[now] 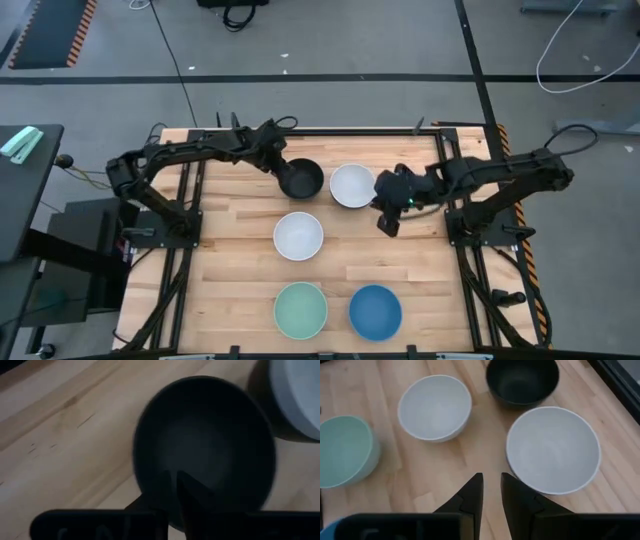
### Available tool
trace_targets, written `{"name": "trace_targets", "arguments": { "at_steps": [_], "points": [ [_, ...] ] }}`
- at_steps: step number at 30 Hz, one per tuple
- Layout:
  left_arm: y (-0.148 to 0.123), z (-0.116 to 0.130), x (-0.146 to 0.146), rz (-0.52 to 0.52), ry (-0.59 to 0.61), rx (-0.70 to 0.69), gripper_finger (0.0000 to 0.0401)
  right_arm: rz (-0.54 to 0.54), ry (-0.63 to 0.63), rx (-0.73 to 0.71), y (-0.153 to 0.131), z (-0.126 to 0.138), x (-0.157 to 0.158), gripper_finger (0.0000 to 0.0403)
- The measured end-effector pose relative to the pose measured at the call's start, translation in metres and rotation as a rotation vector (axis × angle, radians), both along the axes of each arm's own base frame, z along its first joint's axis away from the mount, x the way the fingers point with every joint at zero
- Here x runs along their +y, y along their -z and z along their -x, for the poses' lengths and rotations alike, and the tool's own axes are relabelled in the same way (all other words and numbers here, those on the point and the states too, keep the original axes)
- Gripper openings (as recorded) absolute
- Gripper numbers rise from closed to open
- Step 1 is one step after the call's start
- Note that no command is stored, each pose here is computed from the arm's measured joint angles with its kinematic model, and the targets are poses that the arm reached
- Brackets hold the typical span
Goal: Nest bowls inside each other
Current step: Stack the black bowl on the top white bowl
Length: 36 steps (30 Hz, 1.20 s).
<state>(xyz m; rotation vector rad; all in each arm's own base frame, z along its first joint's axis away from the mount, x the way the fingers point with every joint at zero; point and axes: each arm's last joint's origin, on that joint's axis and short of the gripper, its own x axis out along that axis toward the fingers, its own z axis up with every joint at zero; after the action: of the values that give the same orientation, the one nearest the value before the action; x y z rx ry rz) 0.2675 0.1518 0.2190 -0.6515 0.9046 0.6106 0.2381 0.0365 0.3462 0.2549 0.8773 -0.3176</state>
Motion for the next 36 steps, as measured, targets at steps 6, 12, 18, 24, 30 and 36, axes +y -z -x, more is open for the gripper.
{"name": "trace_targets", "arguments": {
  "at_steps": [6,12,18,24,30,36],
  "points": [
    [0.014,-0.005,0.01,0.049,-0.031,0.027,0.007,0.012,-0.039,-0.004,0.002,0.002,0.021,0.0073],
    [0.021,-0.013,0.014,0.08,-0.052,0.047,0.009,0.013,-0.051,0.005,0.004,0.001,0.027,0.0071],
    [0.019,-0.021,0.019,0.087,-0.053,0.059,0.0099,0.017,-0.049,0.011,0.006,-0.001,0.027,0.0071],
    [-0.007,-0.03,0.024,0.057,-0.052,0.036,0.0099,0.017,-0.048,0.011,0.006,-0.001,0.027,0.0071],
    [-0.007,-0.02,0.024,0.076,-0.085,0.139,0.0102,0.014,-0.071,0.009,0.006,0.001,0.034,0.0071],
    [-0.006,-0.015,0.026,0.053,-0.111,0.191,0.0101,0.112,-0.246,-0.123,-0.002,0.007,0.074,0.007]
  ]
}}
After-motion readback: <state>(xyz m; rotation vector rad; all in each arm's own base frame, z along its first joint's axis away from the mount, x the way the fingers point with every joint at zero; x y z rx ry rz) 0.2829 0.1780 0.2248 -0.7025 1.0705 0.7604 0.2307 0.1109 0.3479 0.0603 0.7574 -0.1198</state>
